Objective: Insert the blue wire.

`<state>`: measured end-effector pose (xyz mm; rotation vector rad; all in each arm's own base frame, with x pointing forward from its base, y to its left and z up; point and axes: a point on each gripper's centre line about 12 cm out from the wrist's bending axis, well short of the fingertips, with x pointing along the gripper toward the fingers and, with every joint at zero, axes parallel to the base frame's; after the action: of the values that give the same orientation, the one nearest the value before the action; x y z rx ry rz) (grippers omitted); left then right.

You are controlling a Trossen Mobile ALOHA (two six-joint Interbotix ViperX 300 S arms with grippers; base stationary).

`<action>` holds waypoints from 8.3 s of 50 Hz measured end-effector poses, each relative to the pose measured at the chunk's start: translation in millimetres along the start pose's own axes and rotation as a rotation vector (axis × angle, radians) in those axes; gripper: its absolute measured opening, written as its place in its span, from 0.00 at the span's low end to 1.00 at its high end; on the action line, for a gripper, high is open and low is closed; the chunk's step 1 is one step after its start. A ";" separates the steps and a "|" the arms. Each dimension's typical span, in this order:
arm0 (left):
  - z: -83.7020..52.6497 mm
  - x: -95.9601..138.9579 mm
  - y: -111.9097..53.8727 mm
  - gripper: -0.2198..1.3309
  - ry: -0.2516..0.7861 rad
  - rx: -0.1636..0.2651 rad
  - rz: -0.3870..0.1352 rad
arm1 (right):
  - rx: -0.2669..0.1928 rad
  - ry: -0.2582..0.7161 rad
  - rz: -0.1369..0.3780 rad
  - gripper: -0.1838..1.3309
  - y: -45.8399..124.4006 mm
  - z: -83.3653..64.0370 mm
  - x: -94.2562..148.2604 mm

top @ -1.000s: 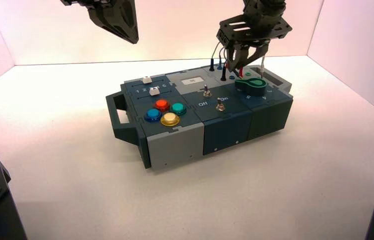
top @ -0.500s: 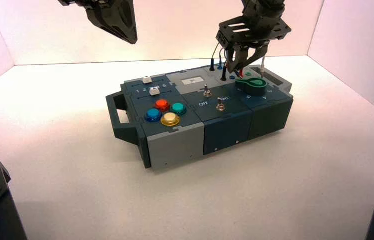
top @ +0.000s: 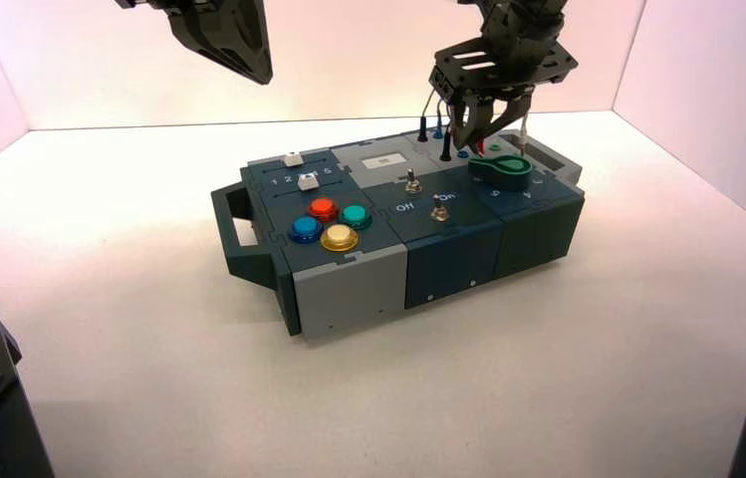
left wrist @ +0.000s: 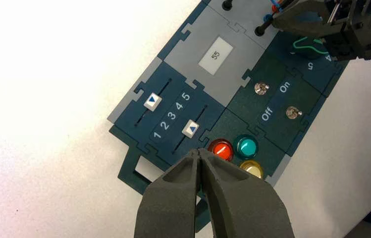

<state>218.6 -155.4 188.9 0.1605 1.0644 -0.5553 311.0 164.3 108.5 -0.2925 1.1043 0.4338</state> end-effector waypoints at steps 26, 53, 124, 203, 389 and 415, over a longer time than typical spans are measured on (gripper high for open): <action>-3.4 -3.3 0.0 0.04 -0.008 0.001 -0.001 | 0.000 0.035 -0.001 0.17 -0.4 -6.0 10.4; -7.3 -5.0 0.3 0.04 -0.009 0.001 -0.001 | -0.013 0.018 -0.007 0.13 -1.3 2.1 8.2; -6.3 -18.5 -1.2 0.04 -0.059 0.006 -0.006 | 0.133 -0.269 0.022 0.13 -0.5 5.3 -11.8; -6.0 -19.8 0.5 0.04 -0.063 0.030 0.000 | 0.198 -0.346 0.024 0.13 -1.7 -12.9 5.1; -10.2 -16.6 9.8 0.04 -0.052 0.020 0.020 | 0.163 -0.367 -0.001 0.13 -10.6 -4.4 21.7; -9.4 -16.7 10.2 0.04 -0.058 0.021 0.021 | 0.163 -0.359 0.000 0.12 -10.5 -5.2 22.0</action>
<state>210.4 -137.1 197.3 0.1724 0.9996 -0.5490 320.2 157.0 86.5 -0.0662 0.7820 0.3759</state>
